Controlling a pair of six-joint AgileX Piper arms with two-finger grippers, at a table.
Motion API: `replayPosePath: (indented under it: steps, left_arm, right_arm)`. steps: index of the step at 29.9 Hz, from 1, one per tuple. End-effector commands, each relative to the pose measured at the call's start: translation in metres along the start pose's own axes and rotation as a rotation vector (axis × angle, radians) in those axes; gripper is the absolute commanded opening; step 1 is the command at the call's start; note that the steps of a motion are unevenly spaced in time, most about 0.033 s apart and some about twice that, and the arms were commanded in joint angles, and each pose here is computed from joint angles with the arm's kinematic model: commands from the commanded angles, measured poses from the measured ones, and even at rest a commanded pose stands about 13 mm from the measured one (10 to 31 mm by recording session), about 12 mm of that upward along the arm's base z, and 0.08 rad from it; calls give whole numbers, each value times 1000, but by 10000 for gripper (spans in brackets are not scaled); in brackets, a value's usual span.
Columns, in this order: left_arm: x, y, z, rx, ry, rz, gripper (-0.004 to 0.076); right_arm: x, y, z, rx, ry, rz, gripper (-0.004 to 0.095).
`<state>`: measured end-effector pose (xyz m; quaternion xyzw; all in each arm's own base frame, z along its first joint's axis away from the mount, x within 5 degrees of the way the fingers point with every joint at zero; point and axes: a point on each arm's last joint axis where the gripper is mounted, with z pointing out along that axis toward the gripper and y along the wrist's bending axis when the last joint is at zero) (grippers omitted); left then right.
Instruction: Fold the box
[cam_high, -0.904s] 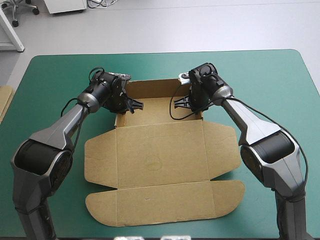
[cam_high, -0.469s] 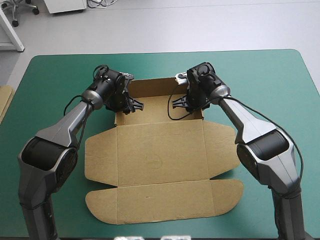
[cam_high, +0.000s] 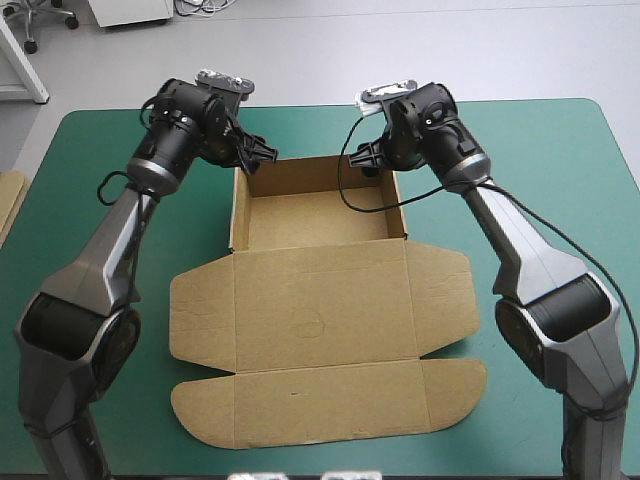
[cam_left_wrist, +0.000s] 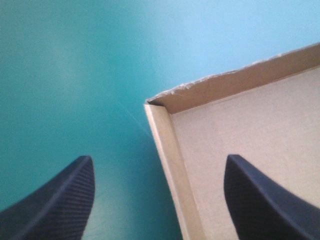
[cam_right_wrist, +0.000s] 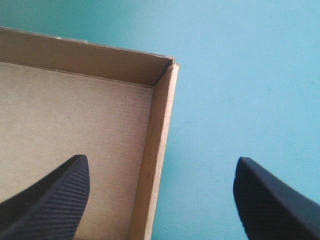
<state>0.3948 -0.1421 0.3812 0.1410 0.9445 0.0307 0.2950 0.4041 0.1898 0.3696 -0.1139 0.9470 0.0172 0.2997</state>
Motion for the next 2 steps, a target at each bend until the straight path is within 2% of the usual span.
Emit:
replayPosePath:
  steps: [1, 2]
  left_arm:
    - [5, 18, -85, -29, -155, -22, 342]
    - [9, 20, -93, -30, -165, -9, 267]
  right_arm:
    - [-7, -17, -90, -1, -194, -40, 509]
    - [-5, -19, -100, -2, -209, -59, 394]
